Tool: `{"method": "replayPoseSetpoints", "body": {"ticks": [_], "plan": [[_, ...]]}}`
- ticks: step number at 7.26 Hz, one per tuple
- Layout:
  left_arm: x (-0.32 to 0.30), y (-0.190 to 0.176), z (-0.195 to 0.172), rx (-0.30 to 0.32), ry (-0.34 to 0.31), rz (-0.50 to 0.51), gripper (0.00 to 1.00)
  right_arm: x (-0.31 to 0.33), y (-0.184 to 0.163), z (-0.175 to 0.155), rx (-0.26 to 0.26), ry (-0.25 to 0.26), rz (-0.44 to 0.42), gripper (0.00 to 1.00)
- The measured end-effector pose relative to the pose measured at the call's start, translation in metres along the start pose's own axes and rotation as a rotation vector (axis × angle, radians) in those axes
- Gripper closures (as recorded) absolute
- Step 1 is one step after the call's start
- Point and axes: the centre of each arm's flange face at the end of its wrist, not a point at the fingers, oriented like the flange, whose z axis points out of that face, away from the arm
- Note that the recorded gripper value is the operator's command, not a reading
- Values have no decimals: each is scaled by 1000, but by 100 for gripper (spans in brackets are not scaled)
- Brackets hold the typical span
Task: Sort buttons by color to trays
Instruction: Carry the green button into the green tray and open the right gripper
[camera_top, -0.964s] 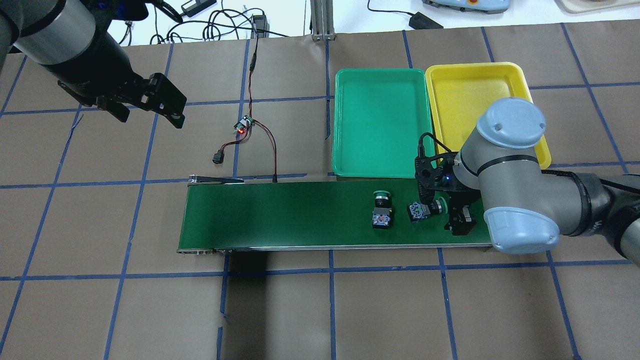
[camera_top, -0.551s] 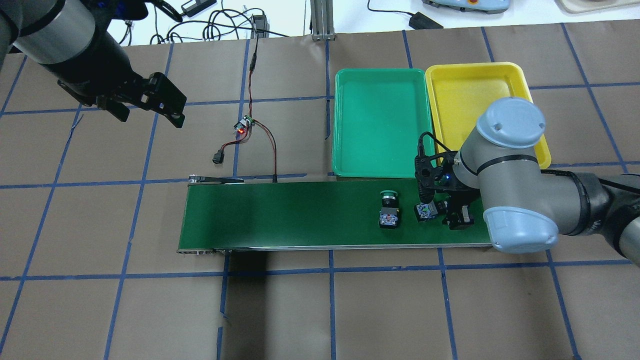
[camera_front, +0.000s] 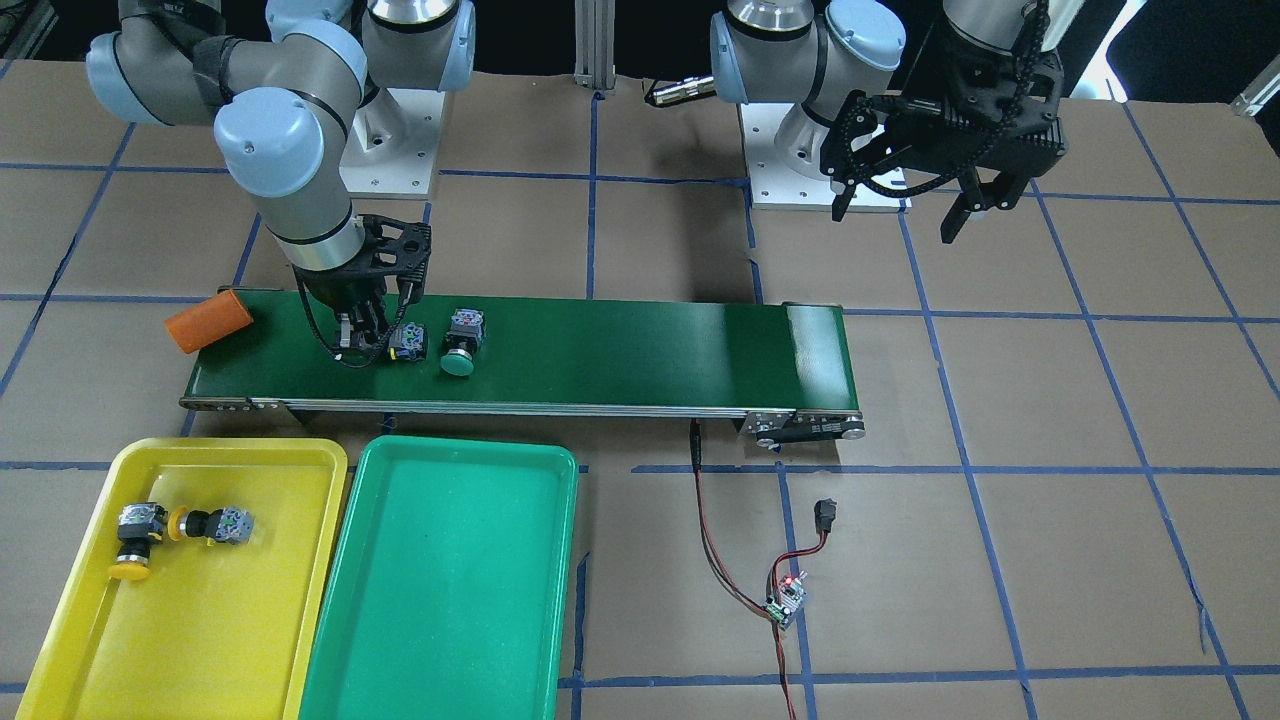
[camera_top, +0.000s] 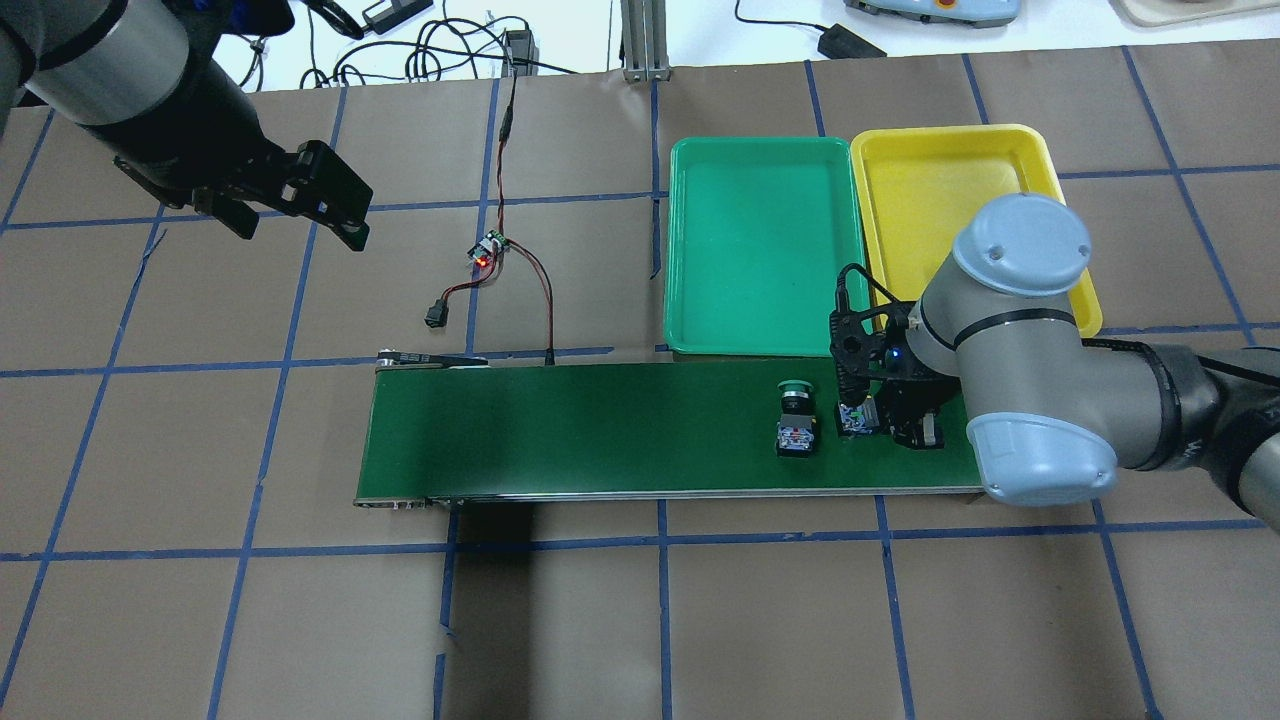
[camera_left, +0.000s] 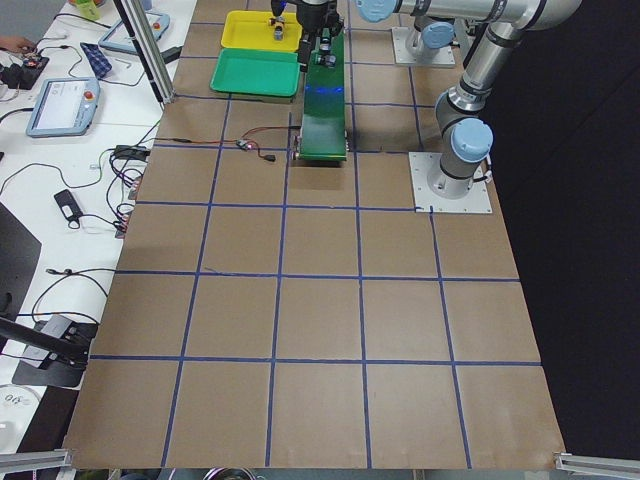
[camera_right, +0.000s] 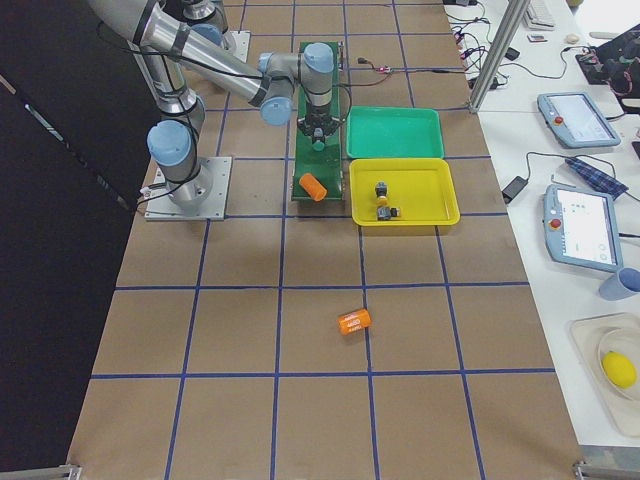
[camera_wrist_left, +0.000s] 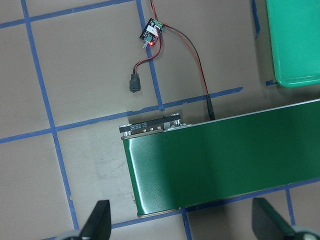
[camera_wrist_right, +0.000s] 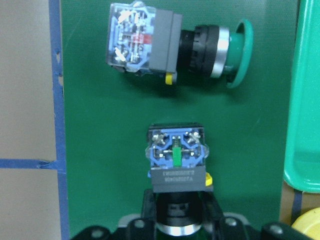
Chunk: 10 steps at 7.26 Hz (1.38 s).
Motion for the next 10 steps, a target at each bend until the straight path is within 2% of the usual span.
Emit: {"method": "replayPoseSetpoints", "body": {"ticks": [2, 3, 4, 6, 7, 8, 9, 10], "plan": [[0, 0, 0, 0, 1, 0, 0, 23, 0, -16, 2, 49, 29, 86], [0, 0, -1, 2, 0, -1, 0, 49, 1, -22, 4, 68, 80, 86], [-2, -1, -2, 4, -1, -4, 0, 83, 1, -25, 7, 78, 141, 84], [-6, -2, -6, 12, -1, -12, 0, 144, -2, -15, 16, 83, 176, 82], [-6, -2, -6, 12, 0, -13, 0, 161, -10, -14, 15, 82, 168, 74], [-7, -2, -6, 12, 0, -14, 0, 170, -17, -12, 12, 66, 158, 13], [-7, -2, -6, 12, 0, -14, 0, 174, -21, -9, 11, 46, 154, 0], [-7, -2, -6, 12, 0, -14, 0, 175, -22, -6, 10, 30, 153, 0]]}}
